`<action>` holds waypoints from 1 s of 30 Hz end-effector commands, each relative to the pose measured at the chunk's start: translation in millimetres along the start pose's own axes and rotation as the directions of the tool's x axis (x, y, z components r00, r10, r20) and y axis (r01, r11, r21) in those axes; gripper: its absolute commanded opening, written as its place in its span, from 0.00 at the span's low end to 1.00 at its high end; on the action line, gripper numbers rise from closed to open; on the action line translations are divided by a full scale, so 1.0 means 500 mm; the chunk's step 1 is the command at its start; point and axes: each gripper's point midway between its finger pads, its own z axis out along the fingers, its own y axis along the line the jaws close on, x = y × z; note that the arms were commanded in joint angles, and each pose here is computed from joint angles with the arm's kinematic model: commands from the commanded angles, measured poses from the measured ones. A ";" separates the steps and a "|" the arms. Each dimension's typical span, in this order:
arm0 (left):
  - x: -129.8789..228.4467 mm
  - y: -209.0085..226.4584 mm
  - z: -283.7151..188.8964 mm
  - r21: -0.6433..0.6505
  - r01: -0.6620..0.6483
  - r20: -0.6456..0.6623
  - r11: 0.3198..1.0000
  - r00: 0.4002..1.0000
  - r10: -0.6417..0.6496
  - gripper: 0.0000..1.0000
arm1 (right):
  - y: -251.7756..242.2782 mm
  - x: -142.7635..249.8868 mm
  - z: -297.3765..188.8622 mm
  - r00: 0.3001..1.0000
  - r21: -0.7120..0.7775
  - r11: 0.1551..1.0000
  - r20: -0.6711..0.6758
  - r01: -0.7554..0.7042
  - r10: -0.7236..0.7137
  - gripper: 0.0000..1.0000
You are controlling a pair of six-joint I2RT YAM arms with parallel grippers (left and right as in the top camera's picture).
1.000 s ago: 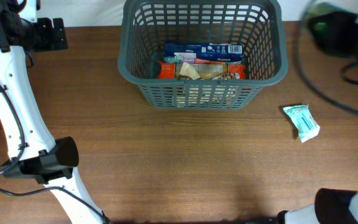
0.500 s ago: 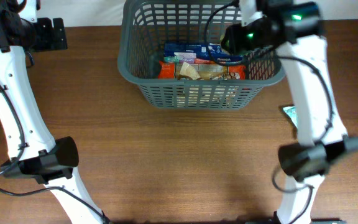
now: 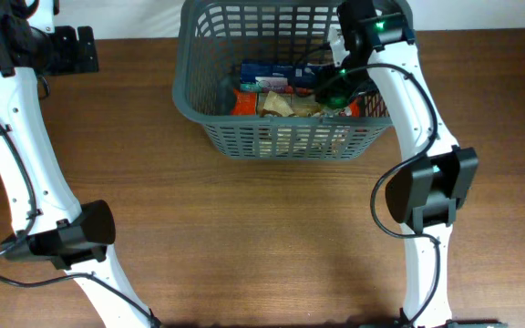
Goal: Pack container
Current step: 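Lift the jar with the right gripper and carry it into the basket, then release the jar and move the right gripper over the wipes pack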
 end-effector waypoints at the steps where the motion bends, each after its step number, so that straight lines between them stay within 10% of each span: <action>1: 0.002 0.004 0.003 -0.002 0.020 -0.005 1.000 1.000 -0.020 0.99 | 0.001 -0.030 -0.127 0.989 0.021 0.999 0.141 0.045 -0.048 0.99; 9: 0.002 0.004 0.003 -0.002 0.021 -0.006 1.000 1.000 -0.021 0.99 | -0.025 -0.010 -0.428 0.911 0.185 0.982 0.398 0.032 -0.105 0.99; 19: 0.002 0.004 0.003 -0.002 0.021 -0.005 1.000 1.000 -0.021 0.99 | -0.270 0.192 -0.776 0.711 0.324 0.836 0.695 -0.442 0.107 0.87; 23: 0.002 0.004 0.003 -0.002 0.021 -0.006 1.000 1.000 -0.021 0.99 | -0.422 0.282 -0.803 0.588 0.240 0.697 0.746 -0.676 0.313 0.90; 30: 0.002 0.004 0.003 -0.002 0.020 -0.006 1.000 1.000 -0.020 0.99 | -0.588 0.337 -0.587 0.584 0.091 0.644 0.533 -0.759 0.613 0.91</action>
